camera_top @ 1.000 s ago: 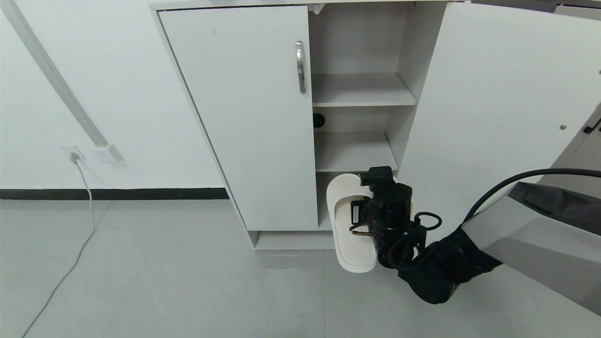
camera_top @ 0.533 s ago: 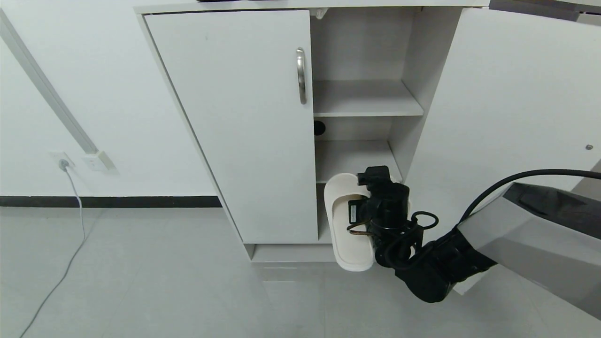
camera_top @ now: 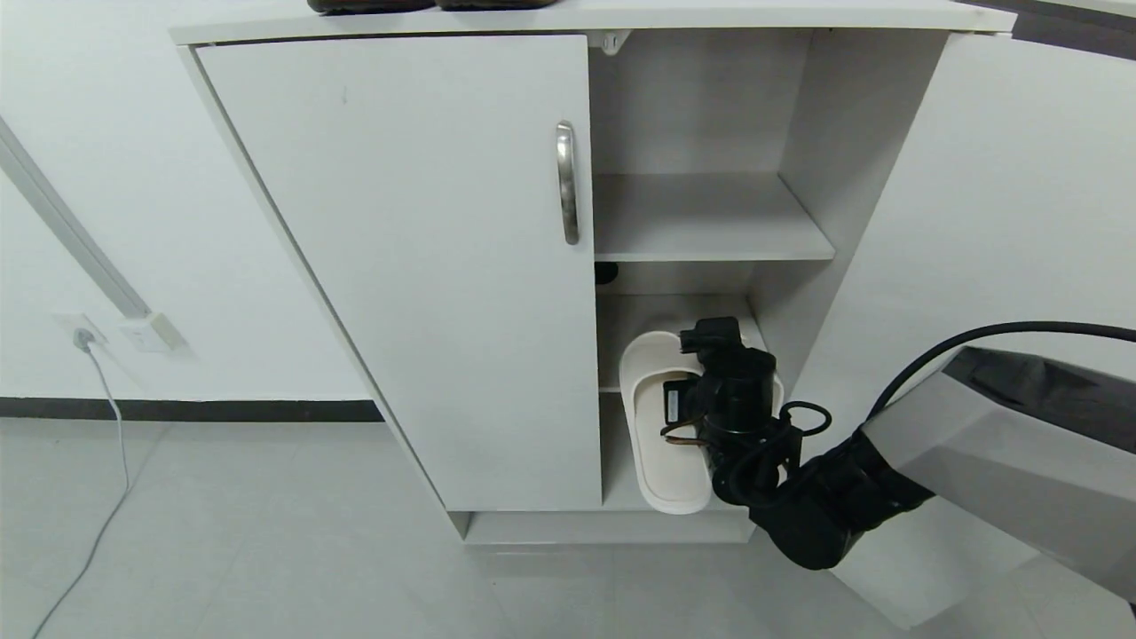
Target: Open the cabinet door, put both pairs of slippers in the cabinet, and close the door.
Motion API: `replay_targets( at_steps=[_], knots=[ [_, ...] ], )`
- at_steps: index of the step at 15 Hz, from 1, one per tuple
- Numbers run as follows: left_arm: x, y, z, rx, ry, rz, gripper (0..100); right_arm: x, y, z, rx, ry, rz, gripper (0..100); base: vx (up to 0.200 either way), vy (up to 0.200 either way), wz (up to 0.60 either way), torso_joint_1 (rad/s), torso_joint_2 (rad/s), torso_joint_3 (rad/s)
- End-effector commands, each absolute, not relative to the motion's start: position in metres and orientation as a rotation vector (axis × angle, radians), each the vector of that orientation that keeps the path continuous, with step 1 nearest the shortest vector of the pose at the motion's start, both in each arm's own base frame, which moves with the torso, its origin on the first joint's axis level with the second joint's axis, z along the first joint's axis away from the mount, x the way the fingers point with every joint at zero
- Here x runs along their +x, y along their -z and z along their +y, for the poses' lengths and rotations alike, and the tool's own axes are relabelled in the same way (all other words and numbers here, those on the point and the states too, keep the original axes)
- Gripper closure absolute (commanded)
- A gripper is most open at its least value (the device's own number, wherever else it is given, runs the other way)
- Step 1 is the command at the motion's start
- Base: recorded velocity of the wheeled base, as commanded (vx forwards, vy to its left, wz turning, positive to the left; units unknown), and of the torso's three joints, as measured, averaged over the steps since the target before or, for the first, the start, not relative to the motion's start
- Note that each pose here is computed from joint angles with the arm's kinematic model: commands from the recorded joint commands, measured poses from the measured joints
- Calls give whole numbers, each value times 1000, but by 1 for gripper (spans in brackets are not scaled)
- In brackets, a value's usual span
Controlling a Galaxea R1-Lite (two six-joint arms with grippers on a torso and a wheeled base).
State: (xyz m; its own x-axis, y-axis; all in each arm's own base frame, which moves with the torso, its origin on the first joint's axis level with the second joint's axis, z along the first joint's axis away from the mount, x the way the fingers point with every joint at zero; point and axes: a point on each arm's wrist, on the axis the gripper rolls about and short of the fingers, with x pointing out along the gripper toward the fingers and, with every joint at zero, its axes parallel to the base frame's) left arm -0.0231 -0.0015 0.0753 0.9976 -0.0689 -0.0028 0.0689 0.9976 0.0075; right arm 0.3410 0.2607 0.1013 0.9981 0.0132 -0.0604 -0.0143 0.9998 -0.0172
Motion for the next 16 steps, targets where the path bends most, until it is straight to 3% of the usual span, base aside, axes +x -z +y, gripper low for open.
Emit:
replay_targets(
  at_steps=[1,11,16],
  knots=[
    [-23,-75,-1,8,66,4,100,347,-94,259,-23,-13,69,100,200,0,0,2,2,2],
    [-23,-75,-1,3,64,5,100,412,-56,246,-26,-5,91,100,20,0,0,1,0,0],
    [-23,-75,-1,4,64,4,100,437,-78,243,-21,6,87,100,0,0,0,0,0,0]
  ],
)
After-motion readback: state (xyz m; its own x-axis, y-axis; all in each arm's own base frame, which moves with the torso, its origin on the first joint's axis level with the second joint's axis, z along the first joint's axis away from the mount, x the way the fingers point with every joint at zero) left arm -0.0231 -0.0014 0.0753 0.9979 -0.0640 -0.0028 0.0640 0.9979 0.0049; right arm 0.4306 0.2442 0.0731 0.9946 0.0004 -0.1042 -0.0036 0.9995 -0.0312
